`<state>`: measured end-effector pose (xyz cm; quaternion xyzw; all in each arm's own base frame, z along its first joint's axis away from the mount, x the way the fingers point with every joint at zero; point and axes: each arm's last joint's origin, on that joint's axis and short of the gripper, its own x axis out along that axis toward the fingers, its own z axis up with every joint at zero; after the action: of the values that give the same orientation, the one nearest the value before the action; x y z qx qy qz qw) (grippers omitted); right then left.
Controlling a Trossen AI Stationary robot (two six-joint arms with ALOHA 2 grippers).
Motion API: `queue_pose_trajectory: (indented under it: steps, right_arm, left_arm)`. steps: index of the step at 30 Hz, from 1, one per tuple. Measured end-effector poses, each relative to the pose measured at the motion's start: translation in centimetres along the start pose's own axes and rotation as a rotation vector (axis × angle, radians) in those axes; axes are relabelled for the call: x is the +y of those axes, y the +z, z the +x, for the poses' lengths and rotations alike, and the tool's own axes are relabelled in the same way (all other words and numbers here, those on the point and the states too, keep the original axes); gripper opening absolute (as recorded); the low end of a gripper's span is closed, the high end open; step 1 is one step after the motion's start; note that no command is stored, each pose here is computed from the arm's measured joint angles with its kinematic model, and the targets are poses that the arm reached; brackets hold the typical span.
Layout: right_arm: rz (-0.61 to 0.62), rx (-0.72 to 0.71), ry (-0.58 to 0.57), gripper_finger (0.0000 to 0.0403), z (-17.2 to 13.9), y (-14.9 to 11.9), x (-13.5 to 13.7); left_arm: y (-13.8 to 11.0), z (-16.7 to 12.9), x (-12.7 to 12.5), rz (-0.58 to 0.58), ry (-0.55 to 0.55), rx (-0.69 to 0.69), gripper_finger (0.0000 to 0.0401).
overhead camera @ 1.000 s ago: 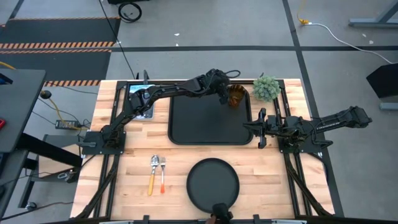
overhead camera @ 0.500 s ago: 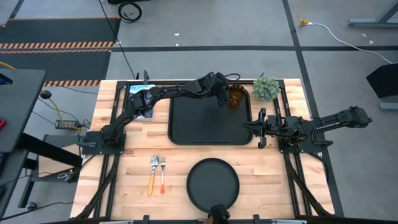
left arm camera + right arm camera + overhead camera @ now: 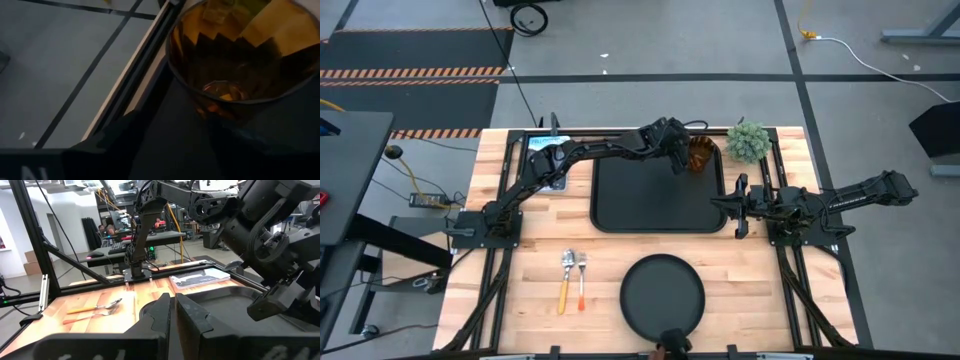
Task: Pick and place plate/cup/fork/spoon on tray
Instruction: Put the brown glass on the top right of the black serving tray, then put the black plate on the black serving tray to the bottom of the brown glass
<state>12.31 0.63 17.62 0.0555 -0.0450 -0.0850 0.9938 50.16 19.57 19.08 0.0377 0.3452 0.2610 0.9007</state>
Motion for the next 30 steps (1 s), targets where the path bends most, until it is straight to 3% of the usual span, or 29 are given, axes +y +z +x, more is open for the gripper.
queue_pose_trajectory:
  steps: [13, 18, 24, 30]
  right_arm:
    - [0.000, 0.000, 0.000, 0.0034, 0.0, 0.0, 0.0]
    - [0.000, 0.000, 0.000, 0.0034, 0.0, 0.0, 0.0]
    - [0.000, 0.000, 0.000, 0.0034, 0.0, 0.0, 0.0]
    - [0.000, 0.001, 0.003, 0.0034, 0.0, 0.0, 0.0]
  left_arm:
    - [0.4, 0.0, -0.3, 0.000, -0.053, -0.040, 0.0241]
    - [-0.2, -0.7, -0.4, 0.143, -0.077, 0.063, 0.0235]
    - [-0.6, -3.9, -1.0, 0.263, -0.285, 0.254, 0.0208]
    - [-0.8, -6.5, -1.5, 0.232, -0.497, 0.347, 0.0171]
